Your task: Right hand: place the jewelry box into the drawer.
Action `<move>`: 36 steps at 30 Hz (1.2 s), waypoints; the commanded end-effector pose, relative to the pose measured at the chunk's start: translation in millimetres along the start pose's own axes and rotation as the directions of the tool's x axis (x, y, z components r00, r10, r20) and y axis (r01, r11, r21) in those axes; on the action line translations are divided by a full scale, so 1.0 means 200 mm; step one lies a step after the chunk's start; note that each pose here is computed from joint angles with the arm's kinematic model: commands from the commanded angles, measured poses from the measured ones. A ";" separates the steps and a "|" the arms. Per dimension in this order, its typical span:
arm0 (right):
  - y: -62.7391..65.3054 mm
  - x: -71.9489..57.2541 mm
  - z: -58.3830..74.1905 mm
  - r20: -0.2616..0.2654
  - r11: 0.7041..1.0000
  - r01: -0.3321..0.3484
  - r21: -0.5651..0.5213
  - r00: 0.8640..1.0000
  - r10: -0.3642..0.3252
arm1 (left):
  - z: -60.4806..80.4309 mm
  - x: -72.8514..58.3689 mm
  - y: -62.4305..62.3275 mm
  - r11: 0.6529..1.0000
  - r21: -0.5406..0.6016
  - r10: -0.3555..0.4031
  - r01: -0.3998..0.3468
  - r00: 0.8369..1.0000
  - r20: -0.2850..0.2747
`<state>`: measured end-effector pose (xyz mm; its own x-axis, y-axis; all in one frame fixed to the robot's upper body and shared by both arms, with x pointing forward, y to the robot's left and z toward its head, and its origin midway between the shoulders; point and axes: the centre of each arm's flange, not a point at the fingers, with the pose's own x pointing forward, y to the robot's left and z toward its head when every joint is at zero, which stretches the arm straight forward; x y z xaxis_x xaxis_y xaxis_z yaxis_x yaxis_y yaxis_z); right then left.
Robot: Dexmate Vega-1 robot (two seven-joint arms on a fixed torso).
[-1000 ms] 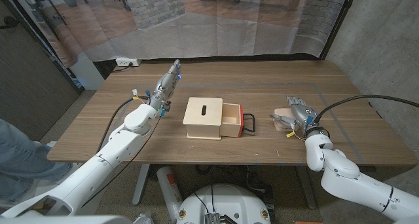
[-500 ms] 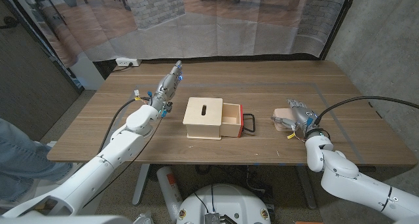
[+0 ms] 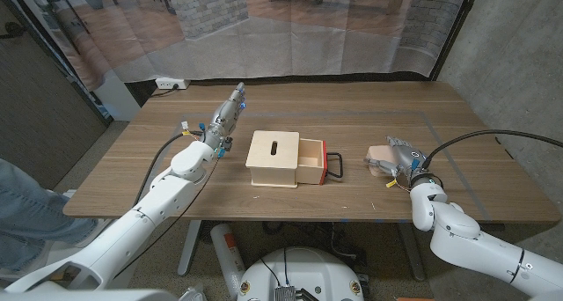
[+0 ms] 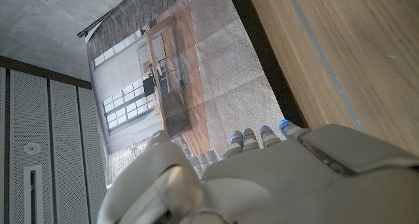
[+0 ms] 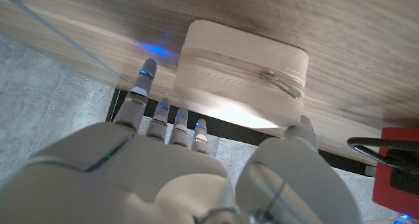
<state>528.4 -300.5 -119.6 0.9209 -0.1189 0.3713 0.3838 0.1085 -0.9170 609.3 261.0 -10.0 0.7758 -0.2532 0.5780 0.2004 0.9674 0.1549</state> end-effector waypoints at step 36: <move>0.07 -0.01 -0.02 0.005 0.999 -0.029 0.030 1.000 0.029 | -0.03 0.03 -0.05 1.000 0.005 -0.027 0.028 0.999 -0.026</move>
<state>531.0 -302.4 -130.8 0.9277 -0.1241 0.3522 0.3659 0.1140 -0.9236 615.9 253.1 -13.6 0.7808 -0.2751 0.5610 0.2221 0.9614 0.1624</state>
